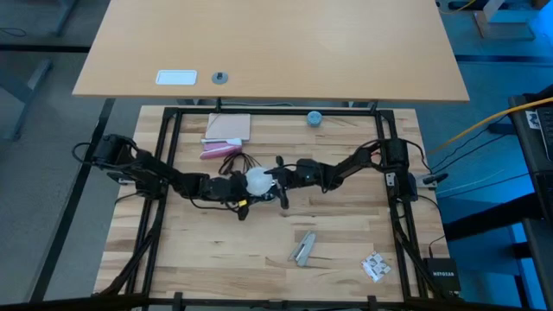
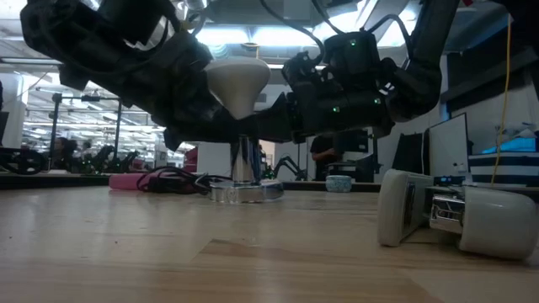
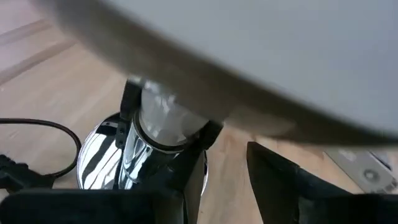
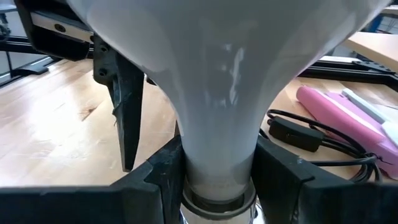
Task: Screw lightbulb
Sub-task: Remove the lightbulb from the lamp
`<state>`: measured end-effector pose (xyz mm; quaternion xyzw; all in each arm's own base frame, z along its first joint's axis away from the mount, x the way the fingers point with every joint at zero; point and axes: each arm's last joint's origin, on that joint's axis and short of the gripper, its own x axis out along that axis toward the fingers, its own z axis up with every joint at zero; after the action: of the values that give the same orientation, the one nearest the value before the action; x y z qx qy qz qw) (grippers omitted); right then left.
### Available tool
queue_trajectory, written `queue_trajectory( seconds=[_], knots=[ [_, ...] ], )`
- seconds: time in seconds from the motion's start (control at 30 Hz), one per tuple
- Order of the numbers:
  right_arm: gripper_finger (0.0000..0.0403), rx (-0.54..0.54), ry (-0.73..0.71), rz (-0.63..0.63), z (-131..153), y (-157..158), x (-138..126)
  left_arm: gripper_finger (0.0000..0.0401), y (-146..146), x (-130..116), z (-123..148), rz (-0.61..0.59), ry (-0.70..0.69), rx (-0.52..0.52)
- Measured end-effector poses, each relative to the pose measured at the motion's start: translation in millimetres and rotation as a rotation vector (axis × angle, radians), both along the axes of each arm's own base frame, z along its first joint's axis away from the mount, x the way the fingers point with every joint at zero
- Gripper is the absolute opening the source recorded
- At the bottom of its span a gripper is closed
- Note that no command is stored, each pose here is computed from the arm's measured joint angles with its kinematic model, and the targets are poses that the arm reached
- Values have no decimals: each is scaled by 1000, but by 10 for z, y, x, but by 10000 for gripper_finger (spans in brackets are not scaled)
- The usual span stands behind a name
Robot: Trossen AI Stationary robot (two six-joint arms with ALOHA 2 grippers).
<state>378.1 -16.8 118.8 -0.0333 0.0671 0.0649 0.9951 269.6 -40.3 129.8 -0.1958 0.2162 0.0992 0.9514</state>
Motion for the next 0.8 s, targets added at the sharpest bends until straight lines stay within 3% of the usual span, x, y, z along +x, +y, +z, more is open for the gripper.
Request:
queue_trajectory(
  seconds=[0.27,0.57,0.8],
  knots=[
    [162,1,-14,-9,32,-3,19,67,19,-157,329,-46,-18,145],
    [162,0,-3,-10,18,-3,12,30,94,-502,473,4,164,85],
    [162,-5,-68,-21,78,-10,17,32,11,-481,391,-14,195,71]
  ],
)
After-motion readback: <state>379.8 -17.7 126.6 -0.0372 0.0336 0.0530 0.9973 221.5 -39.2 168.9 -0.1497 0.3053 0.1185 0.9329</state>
